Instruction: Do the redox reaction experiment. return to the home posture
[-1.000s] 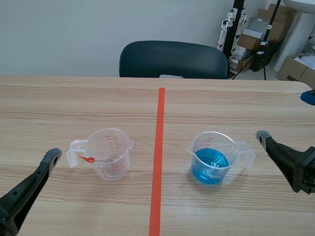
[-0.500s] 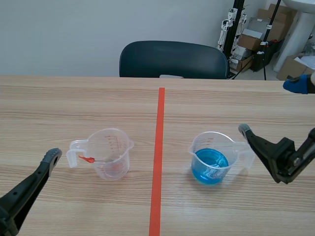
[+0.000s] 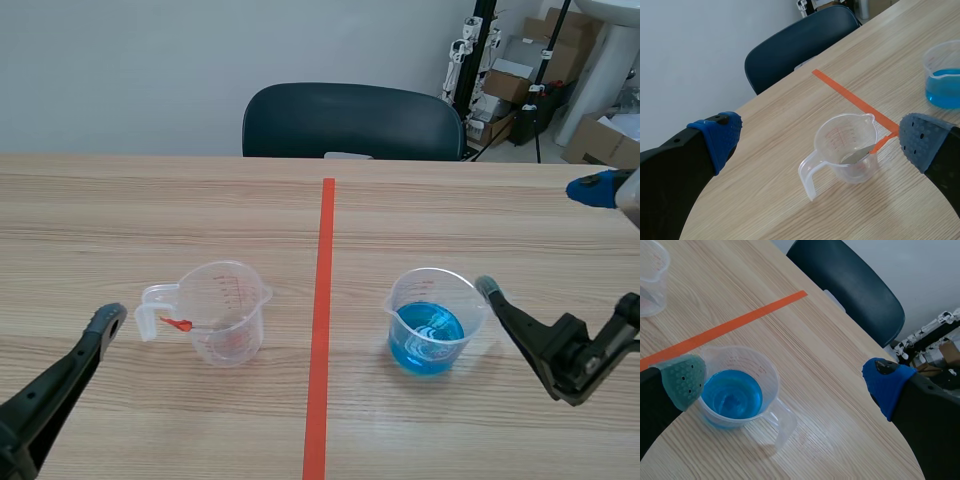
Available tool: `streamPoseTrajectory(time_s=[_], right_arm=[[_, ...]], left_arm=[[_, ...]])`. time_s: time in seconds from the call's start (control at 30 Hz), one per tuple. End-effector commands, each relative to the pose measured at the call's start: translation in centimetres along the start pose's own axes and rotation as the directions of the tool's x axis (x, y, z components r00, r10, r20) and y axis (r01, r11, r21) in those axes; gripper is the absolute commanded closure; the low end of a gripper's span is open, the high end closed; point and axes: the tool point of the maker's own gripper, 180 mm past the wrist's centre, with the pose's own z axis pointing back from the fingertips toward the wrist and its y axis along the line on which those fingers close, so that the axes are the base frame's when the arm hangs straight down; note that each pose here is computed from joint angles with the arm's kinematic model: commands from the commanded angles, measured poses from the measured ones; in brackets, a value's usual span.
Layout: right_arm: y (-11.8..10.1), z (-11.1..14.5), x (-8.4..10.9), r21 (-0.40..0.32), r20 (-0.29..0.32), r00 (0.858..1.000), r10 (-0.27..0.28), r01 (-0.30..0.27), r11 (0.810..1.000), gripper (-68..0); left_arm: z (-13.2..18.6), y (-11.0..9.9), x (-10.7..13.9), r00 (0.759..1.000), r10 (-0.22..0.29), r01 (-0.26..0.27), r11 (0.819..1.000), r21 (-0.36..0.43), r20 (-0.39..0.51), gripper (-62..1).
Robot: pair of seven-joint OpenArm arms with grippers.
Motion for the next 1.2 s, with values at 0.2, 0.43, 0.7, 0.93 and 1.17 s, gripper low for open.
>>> streamPoseTrajectory(time_s=[0.2, 0.43, 0.7, 0.93, 1.17], right_arm=[[-2.6, 0.7, 0.8, -0.076, 0.020, 0.999, 0.035, -0.033, 0.997, -67.9], [-5.4, 1.7, 1.2, -0.155, 0.031, 0.999, 0.016, -0.011, 0.988, -67.9], [-4.7, 2.0, 0.3, -0.138, -0.003, 1.000, 0.006, -0.006, 0.990, -67.9], [-3.4, 2.2, -0.9, -0.078, -0.060, 0.998, 0.005, -0.009, 0.997, -67.9], [-3.2, 2.3, -1.0, -0.071, -0.063, 0.998, 0.001, -0.006, 0.997, -67.9]], left_arm=[[-0.1, 0.2, 0.6, 1.000, 0.003, -0.004, 1.000, 0.010, 0.023, -62.3], [-0.1, 0.2, 0.6, 1.000, 0.003, -0.004, 1.000, 0.010, 0.023, -62.3], [-0.1, 0.2, 0.6, 1.000, 0.003, -0.003, 1.000, 0.011, 0.024, -62.3], [-0.1, 0.2, 0.6, 1.000, 0.003, -0.004, 1.000, 0.010, 0.024, -62.3], [-0.1, 0.2, 0.6, 1.000, 0.003, -0.003, 1.000, 0.011, 0.024, -62.3]])
